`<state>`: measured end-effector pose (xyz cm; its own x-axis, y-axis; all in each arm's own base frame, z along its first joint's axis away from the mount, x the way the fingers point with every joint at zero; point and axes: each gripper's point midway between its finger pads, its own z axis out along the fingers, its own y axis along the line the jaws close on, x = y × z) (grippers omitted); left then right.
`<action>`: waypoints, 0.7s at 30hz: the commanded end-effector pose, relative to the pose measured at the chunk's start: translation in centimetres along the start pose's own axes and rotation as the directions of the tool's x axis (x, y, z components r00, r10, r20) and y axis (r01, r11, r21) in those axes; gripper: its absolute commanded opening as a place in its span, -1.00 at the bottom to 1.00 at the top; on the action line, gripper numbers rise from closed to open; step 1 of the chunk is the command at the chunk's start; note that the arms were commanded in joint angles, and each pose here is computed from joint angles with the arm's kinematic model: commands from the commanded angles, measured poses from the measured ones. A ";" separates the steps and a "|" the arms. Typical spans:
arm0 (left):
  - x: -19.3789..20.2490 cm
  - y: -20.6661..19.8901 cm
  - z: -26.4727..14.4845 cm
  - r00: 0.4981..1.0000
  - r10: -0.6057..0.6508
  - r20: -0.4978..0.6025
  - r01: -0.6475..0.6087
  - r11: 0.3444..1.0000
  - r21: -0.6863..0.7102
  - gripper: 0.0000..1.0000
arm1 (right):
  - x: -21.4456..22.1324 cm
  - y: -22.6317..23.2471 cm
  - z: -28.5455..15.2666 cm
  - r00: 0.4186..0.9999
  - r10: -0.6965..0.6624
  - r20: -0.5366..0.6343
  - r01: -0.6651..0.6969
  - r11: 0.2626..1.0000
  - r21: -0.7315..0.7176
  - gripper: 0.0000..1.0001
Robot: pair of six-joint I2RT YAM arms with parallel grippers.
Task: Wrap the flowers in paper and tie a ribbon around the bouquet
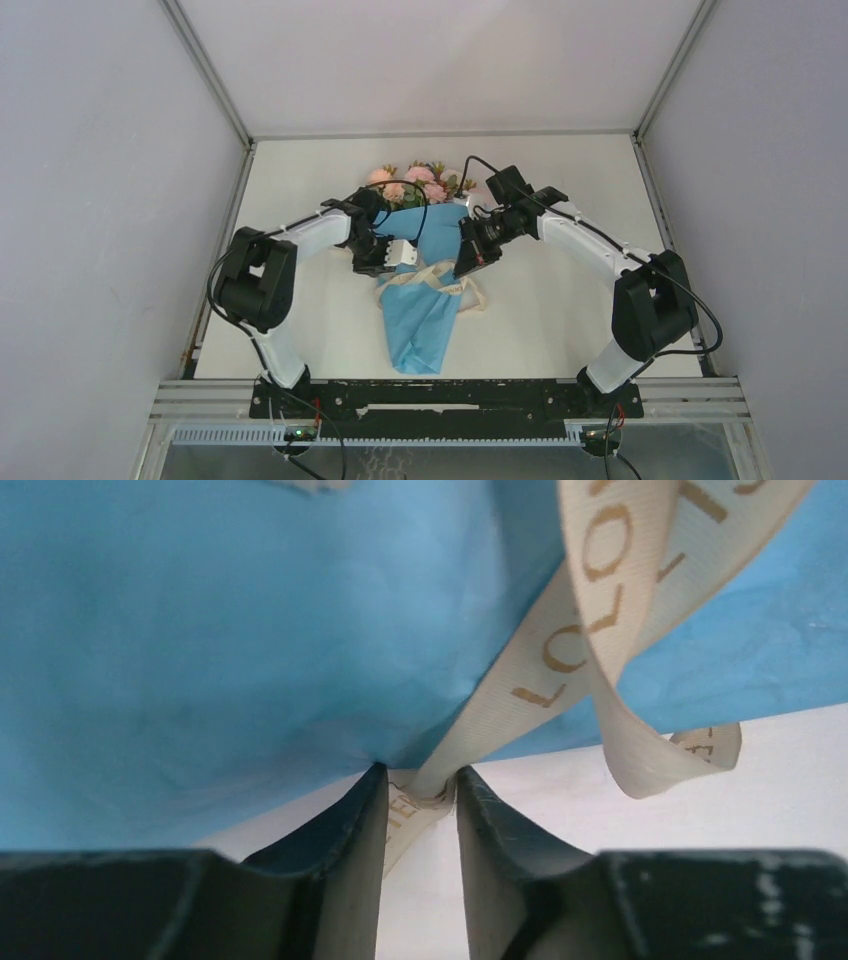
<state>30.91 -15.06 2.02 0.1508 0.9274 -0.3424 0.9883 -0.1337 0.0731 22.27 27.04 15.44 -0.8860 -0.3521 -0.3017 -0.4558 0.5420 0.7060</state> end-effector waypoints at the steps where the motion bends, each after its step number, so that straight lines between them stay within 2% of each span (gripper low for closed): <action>1: -0.1 -1.2 0.0 1.000 -0.018 0.008 0.018 1.000 0.003 -0.38 | -1.4 1.1 -1.2 0.997 -0.023 0.073 0.026 0.999 -0.035 -1.00; 2: 0.0 -1.4 -0.3 1.000 -0.017 0.003 0.017 1.000 -0.002 -0.46 | -1.4 1.1 -1.3 0.997 -0.021 0.076 0.023 0.999 -0.032 -1.00; 6: 1.0 -1.9 -0.9 0.999 -0.037 -0.027 0.036 0.999 -0.019 -0.98 | -1.6 0.6 -1.9 0.996 -0.007 0.093 0.008 1.000 -0.012 -1.00; 15: 2.4 0.8 -4.5 0.965 -0.261 0.018 0.261 0.955 -0.141 -1.00 | -1.3 0.0 -3.6 0.992 0.022 0.123 -0.023 1.000 0.012 -1.00; 19: 3.9 2.1 -5.2 0.932 -0.362 0.035 0.361 0.909 -0.207 -1.00 | -1.2 -0.4 -4.3 0.989 0.053 0.137 -0.054 0.999 0.002 -1.00; 21: 5.4 3.3 -5.8 0.905 -0.425 0.012 0.409 0.865 -0.291 -1.00 | -1.2 -0.3 -4.8 0.987 0.059 0.148 -0.058 0.998 -0.012 -1.00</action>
<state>31.22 -9.66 2.98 -0.1736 0.9292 -0.3263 0.9771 0.2040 0.0612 24.13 24.29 16.94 -0.9157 -0.2359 -0.3254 -0.4014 0.5762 0.7120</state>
